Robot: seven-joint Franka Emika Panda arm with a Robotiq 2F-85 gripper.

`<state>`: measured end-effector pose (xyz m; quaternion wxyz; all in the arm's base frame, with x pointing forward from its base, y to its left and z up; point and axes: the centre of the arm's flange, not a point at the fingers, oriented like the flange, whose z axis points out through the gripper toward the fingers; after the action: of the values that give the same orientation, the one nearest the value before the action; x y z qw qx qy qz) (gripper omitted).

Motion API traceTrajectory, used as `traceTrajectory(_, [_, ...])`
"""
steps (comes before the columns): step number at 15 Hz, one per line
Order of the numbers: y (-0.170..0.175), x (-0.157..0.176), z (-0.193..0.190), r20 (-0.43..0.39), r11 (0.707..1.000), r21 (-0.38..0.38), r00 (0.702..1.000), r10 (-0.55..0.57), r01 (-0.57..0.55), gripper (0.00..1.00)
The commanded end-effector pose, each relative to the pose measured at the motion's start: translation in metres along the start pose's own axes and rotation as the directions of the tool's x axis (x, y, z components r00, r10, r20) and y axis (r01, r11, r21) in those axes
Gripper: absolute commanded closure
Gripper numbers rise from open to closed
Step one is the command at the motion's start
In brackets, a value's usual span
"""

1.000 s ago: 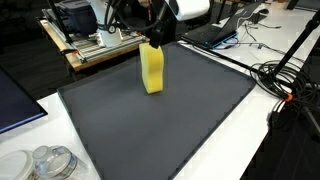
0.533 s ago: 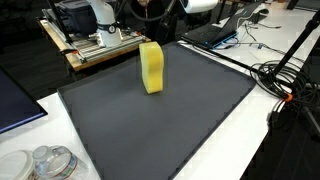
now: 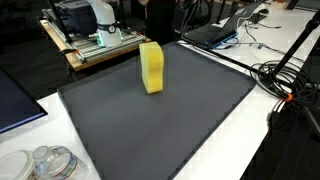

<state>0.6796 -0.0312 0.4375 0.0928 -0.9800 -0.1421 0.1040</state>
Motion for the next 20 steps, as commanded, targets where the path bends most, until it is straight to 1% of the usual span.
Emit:
traceTrajectory(1, [-0.049, -0.042, 0.029, -0.111, 0.988, -0.134, 0.992, 0.061, -0.076, 0.0])
traceTrajectory(3, [-0.069, -0.048, 0.034, -0.145, 0.972, -0.2, 0.985, 0.095, -0.124, 0.0])
traceTrajectory(5, [-0.091, -0.056, 0.038, -0.147, 0.948, -0.258, 0.977, 0.152, -0.186, 0.0])
traceTrajectory(7, [-0.113, -0.069, 0.045, -0.164, 0.912, -0.328, 0.965, 0.204, -0.248, 0.0])
traceTrajectory(9, [-0.135, -0.087, 0.052, -0.194, 0.87, -0.378, 0.946, 0.26, -0.317, 0.0])
traceTrajectory(10, [-0.143, -0.095, 0.055, -0.224, 0.855, -0.374, 0.93, 0.292, -0.359, 0.0])
traceTrajectory(11, [-0.151, -0.102, 0.057, -0.255, 0.835, -0.35, 0.901, 0.352, -0.425, 0.0])
traceTrajectory(12, [-0.155, -0.109, 0.059, -0.286, 0.816, -0.338, 0.877, 0.386, -0.469, 0.0])
traceTrajectory(14, [-0.153, -0.126, 0.059, -0.332, 0.773, -0.299, 0.82, 0.466, -0.56, 0.0])
traceTrajectory(16, [-0.139, -0.141, 0.052, -0.36, 0.766, -0.191, 0.77, 0.527, -0.614, 0.0])
traceTrajectory(17, [-0.123, -0.15, 0.045, -0.38, 0.768, -0.146, 0.752, 0.538, -0.623, 0.0])
traceTrajectory(18, [-0.141, -0.115, 0.048, -0.336, 0.777, -0.23, 0.797, 0.501, -0.586, 0.0])
traceTrajectory(19, [-0.132, -0.123, 0.044, -0.354, 0.771, -0.201, 0.778, 0.519, -0.605, 0.0])
traceTrajectory(20, [-0.125, -0.13, 0.041, -0.364, 0.764, -0.185, 0.765, 0.531, -0.618, 0.0])
